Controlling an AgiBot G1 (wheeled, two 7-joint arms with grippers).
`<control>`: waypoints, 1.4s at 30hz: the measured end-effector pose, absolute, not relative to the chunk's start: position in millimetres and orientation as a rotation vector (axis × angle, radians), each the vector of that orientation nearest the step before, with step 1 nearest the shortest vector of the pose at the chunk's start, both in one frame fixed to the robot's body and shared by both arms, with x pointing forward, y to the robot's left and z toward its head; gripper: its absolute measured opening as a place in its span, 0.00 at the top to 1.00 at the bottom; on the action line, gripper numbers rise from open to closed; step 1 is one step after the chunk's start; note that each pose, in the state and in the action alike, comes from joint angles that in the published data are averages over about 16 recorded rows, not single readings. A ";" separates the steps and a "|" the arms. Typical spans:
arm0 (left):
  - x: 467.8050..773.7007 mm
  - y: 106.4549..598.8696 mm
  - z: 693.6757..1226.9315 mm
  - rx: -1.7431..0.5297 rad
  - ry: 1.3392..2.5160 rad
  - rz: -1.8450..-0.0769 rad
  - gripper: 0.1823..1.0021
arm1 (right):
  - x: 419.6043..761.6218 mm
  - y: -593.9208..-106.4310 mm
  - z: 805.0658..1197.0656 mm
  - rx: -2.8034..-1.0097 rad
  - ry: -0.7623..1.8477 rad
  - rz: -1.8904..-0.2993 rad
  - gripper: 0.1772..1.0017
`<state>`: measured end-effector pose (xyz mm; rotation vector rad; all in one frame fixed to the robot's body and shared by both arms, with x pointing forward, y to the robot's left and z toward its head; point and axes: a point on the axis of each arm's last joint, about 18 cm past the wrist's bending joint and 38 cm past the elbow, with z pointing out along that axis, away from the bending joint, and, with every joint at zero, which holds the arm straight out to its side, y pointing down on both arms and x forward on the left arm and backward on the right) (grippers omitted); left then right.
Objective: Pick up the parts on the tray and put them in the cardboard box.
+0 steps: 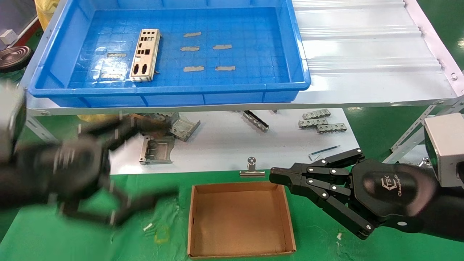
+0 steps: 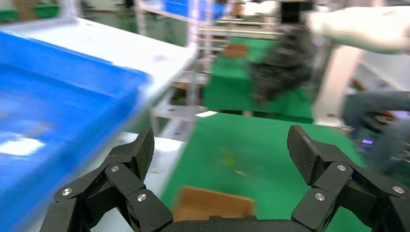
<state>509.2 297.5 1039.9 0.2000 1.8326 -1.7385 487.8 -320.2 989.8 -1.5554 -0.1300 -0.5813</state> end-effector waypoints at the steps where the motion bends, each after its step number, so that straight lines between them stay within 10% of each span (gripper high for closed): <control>1: 515.2 297.5 1047.7 0.183 1.820 -1.727 0.00 | 487.8 -320.2 989.8 -1.555 -0.130 -0.581 0.98; 20: 632.6 304.2 1178.7 -0.328 1.739 -1.417 0.00 | 487.8 -320.2 989.8 -1.555 -0.130 -0.581 0.98; 42: 665.6 325.0 1185.1 -0.674 1.708 -1.395 0.00 | 487.8 -320.2 989.8 -1.555 -0.130 -0.581 0.92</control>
